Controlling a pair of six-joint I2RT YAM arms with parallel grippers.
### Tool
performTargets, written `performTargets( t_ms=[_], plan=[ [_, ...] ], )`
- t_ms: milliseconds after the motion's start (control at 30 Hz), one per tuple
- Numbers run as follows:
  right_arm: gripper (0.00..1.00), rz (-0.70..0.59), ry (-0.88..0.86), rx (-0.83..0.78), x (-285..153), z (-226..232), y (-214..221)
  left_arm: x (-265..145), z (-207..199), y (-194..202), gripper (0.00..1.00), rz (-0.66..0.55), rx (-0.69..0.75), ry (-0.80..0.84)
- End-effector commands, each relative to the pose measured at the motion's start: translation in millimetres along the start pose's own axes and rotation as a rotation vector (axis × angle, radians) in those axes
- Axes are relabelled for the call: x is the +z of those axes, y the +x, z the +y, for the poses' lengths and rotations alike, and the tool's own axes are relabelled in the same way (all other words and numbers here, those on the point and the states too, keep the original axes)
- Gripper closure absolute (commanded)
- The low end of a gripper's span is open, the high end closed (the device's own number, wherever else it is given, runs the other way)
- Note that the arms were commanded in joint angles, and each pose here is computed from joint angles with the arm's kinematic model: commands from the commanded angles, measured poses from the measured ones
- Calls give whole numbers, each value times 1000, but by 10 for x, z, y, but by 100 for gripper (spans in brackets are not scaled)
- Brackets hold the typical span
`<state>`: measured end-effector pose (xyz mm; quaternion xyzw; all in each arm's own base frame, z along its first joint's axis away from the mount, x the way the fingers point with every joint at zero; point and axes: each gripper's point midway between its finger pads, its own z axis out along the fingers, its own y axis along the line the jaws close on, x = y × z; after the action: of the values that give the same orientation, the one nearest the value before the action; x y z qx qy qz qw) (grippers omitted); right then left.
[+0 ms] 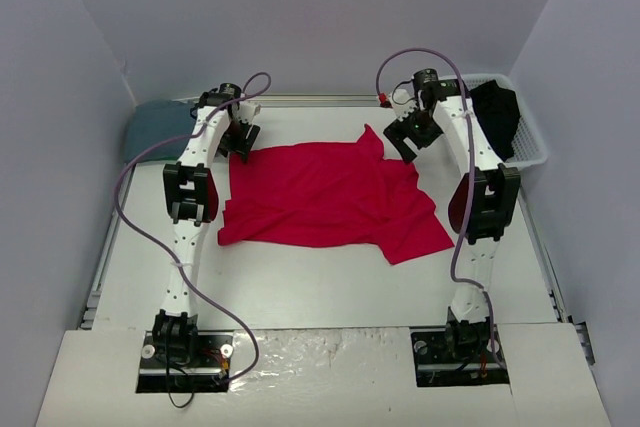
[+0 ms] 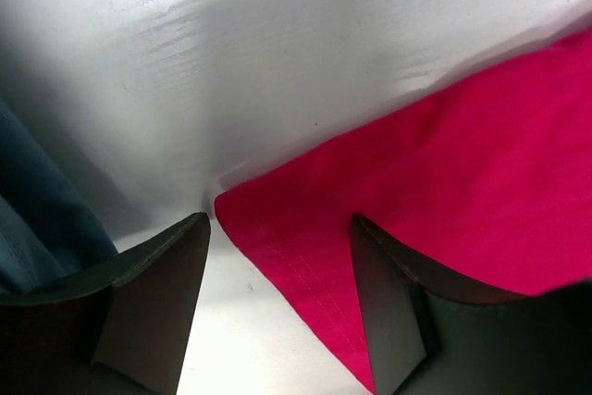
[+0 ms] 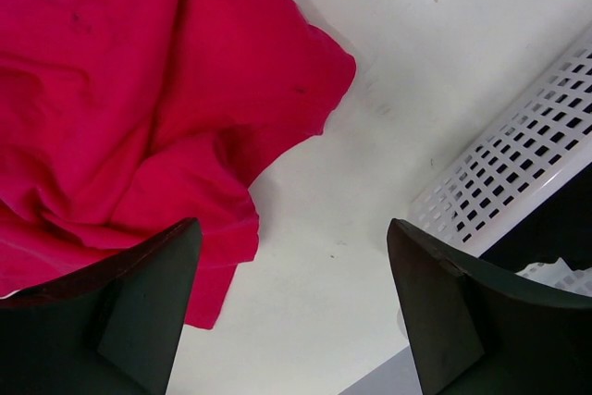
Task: Fold and stack the t-shirts
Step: Flatten out the tshirt
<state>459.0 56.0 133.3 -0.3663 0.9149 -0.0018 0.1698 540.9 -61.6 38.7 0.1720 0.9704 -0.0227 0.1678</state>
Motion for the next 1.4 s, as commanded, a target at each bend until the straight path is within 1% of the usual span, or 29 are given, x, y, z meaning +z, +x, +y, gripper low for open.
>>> performTargets(
  t_ms=[0, 167, 267, 367, 400, 600, 633, 667, 800, 867, 900, 1000, 1033, 1067, 1100, 1133, 1167, 1200, 1233, 1267, 1300, 1333, 1367],
  plan=[
    [23, 61, -11, -27, 31, 107, 83, -142, 87, -140, 40, -52, -19, -29],
    [23, 75, -11, -35, 60, 146, 91, -115, 47, -156, 40, -58, -21, -9],
    [24, 86, -9, -44, 78, 165, 104, -118, -14, -189, 47, -69, -16, 14],
    [25, 88, -1, -49, 78, 164, 94, -106, -54, -182, 59, -64, -7, 20],
    [25, 89, -1, -51, 81, 170, 95, -92, -73, -165, 68, -57, -10, 26],
    [26, 98, 6, -57, 86, 176, 108, -53, -64, -104, 85, -34, -10, 20],
    [26, 100, 8, -59, 79, 180, 111, -63, -57, -111, 89, -36, -8, 16],
    [26, 102, 11, -57, 88, 169, 117, -63, -44, -112, 97, -36, -10, 8],
    [27, 91, 25, -56, 81, 137, 71, -181, 35, -160, 98, -54, -14, -39],
    [27, 65, 40, -45, 57, 84, -6, -357, 76, -218, 98, -81, -12, -67],
    [27, 41, 54, -41, 31, 41, -86, -522, 90, -271, 98, -107, -6, -80],
    [27, -19, 90, -11, -18, -72, -259, -774, 131, -303, 98, -136, -3, -105],
    [27, -39, 101, -1, -39, -109, -316, -978, 131, -337, 98, -165, 4, -114],
    [27, -85, 133, 25, -103, -187, -440, -1030, 132, -292, 98, -156, 11, -115],
    [28, -96, 140, 31, -89, -216, -483, -1102, 128, -250, 98, -148, 16, -114],
    [31, -134, 143, 31, -126, -244, -577, -1275, 121, -242, 98, -163, 25, -120],
    [34, -145, 140, 35, -112, -248, -611, -1294, 111, -161, 98, -138, 35, -118],
    [37, -145, 132, 48, -45, -250, -620, -1353, 99, -94, 98, -121, 41, -118],
    [39, -151, 118, 50, 2, -236, -644, -1495, 91, -67, 98, -130, 47, -123],
    [40, -159, 111, 54, 28, -245, -663, -1538, 79, -14, 98, -119, 56, -121],
    [42, -145, 94, 62, 140, -243, -634, -1521, 57, 102, 98, -82, 58, -113],
    [46, -142, 81, 72, 194, -236, -626, -1645, 53, 137, 98, -92, 61, -119],
    [47, -148, 51, 81, 249, -211, -625, -1684, 45, 180, 98, -89, 61, -121]
  ],
)
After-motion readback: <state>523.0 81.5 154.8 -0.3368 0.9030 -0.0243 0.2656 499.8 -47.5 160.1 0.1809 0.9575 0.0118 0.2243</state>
